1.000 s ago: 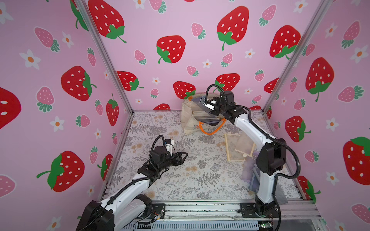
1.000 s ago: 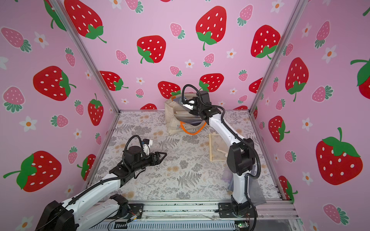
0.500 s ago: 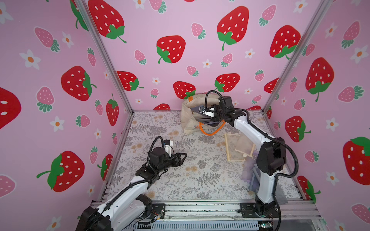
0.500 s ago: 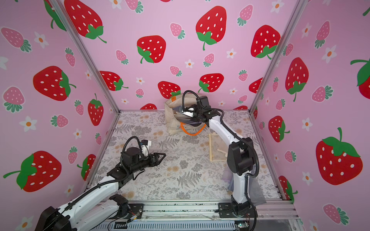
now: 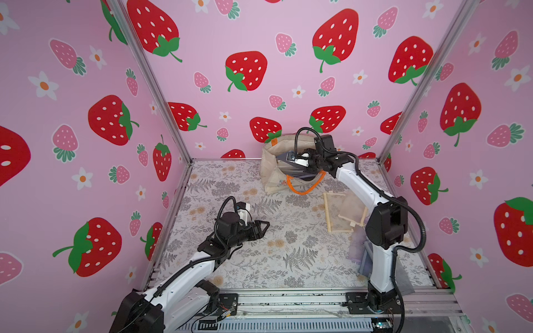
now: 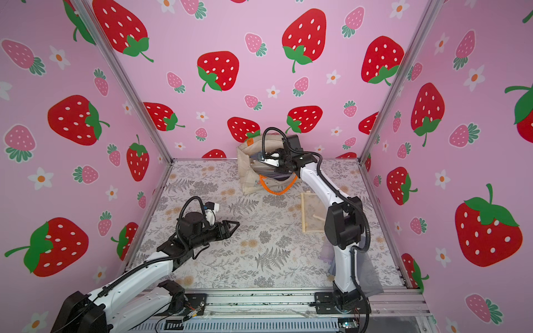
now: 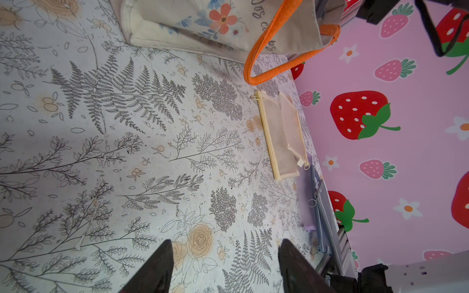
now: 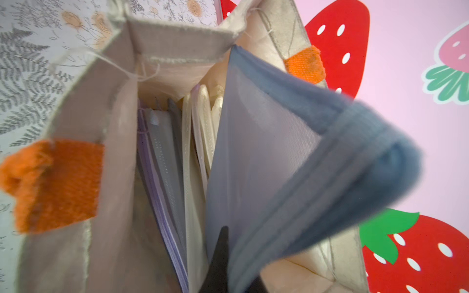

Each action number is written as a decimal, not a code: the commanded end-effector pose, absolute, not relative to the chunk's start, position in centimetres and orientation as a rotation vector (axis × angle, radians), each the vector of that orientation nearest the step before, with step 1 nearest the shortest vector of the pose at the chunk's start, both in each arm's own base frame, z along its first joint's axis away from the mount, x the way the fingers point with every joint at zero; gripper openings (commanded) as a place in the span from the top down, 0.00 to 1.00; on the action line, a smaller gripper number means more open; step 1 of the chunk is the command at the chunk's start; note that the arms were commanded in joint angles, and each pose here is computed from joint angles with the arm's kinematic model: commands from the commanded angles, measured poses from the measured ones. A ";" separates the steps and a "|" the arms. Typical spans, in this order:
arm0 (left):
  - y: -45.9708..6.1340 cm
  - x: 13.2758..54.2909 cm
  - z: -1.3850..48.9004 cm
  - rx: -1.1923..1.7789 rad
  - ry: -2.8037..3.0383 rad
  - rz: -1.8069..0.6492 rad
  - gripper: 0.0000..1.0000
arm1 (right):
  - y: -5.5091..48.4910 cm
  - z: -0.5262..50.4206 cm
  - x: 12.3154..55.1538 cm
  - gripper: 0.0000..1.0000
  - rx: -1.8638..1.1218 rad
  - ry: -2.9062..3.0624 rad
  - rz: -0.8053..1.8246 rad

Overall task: Put the pencil pouch into the canvas bag
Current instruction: Place the pencil pouch in the canvas bag.

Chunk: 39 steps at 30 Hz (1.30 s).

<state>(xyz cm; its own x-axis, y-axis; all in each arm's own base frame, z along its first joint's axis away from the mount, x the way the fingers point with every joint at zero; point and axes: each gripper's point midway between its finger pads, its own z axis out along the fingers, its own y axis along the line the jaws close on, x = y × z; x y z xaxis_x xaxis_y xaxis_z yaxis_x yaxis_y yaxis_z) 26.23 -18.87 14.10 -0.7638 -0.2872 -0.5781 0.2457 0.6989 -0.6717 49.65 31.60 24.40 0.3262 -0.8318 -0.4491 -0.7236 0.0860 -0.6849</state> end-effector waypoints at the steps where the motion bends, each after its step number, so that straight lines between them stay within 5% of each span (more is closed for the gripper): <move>1: -18.8 26.4 14.7 -0.031 2.192 -1.018 0.32 | 30.8 22.2 49.7 1.00 -1.722 1.480 -0.178; 21: -18.8 26.5 14.5 -0.045 2.193 -1.018 0.33 | 32.9 21.0 47.8 1.00 -1.803 1.445 -0.060; 26: -18.8 26.4 14.7 -0.043 2.197 -1.015 0.33 | 33.4 21.8 47.9 0.73 -1.761 1.463 -0.035; 31: -18.6 26.4 14.7 -0.045 2.194 -1.002 0.33 | 33.9 24.1 46.6 0.57 -1.709 1.430 0.044; 39: -18.8 26.5 14.8 -0.040 2.193 -1.017 0.33 | 35.2 24.9 45.2 0.95 -1.698 1.376 0.113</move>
<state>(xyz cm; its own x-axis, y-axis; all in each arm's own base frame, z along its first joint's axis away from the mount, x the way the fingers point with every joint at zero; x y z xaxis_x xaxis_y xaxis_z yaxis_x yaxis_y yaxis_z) 26.31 -18.89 14.57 -0.7557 -0.2977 -0.5834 0.2506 0.6915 -0.6775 46.50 34.16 23.09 0.3338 -0.7711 -0.5422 -0.8161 0.0515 -0.5756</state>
